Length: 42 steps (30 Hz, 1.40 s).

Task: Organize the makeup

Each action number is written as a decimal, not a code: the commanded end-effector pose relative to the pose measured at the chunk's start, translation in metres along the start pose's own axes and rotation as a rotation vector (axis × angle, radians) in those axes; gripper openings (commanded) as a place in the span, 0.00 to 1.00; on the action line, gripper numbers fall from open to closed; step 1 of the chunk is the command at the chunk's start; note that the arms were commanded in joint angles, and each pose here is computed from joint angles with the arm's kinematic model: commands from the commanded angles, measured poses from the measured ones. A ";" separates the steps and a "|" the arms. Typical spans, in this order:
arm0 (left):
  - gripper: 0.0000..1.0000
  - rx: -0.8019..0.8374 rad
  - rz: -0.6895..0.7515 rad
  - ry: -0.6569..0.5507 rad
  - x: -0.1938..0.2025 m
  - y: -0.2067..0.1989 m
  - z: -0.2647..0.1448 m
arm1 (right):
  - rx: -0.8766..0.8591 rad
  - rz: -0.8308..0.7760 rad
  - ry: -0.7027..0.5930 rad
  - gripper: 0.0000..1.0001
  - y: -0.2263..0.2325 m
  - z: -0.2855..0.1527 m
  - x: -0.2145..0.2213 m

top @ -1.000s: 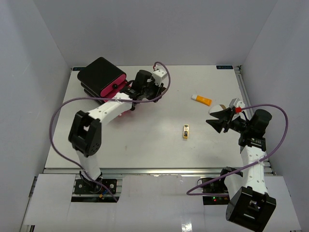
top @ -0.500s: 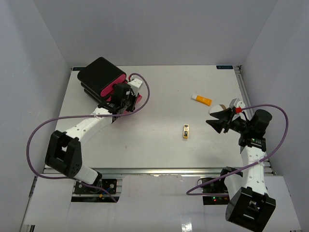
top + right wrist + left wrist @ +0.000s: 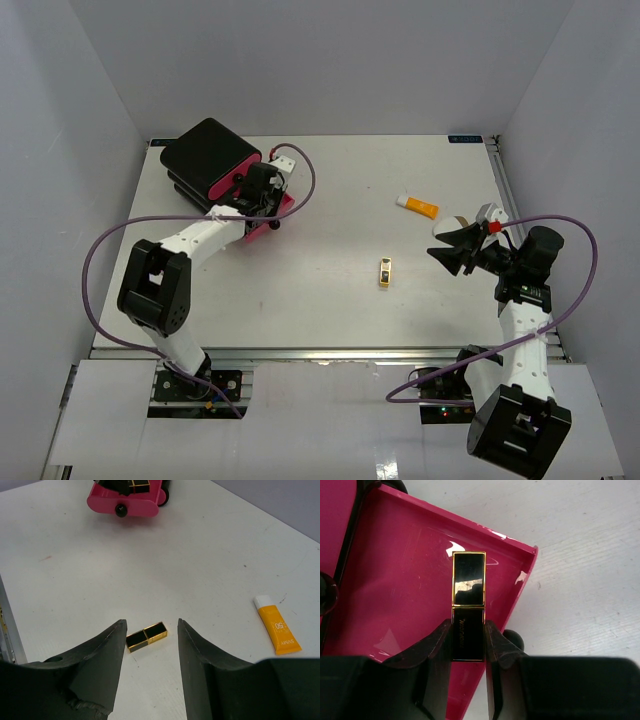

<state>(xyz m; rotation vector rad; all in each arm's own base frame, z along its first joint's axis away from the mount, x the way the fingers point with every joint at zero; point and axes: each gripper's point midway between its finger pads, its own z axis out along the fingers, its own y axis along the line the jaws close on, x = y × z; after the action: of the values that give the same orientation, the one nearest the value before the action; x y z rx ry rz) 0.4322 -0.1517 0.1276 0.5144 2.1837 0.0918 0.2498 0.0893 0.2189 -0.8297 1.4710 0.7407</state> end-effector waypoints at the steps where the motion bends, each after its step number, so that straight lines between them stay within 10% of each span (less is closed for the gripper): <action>1: 0.33 -0.044 -0.017 -0.026 -0.018 0.015 0.010 | -0.006 -0.035 -0.012 0.52 -0.003 -0.001 -0.009; 14: 0.73 -0.006 -0.091 -0.107 -0.049 0.017 -0.016 | 0.012 -0.016 -0.005 0.57 -0.006 -0.001 -0.005; 24: 0.96 0.253 -0.294 -0.401 -0.084 -0.006 -0.140 | 0.019 0.074 0.229 0.66 0.000 0.039 0.029; 42: 0.98 0.116 -0.385 -0.748 -0.010 0.029 -0.250 | 0.328 0.373 0.803 0.75 0.023 0.104 0.130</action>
<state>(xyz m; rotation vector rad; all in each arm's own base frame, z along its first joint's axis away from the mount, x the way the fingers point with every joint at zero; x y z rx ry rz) 0.2525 -0.1112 0.2908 0.2038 1.5545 -0.4084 0.2787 0.1983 0.0937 -0.8217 2.3532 0.5976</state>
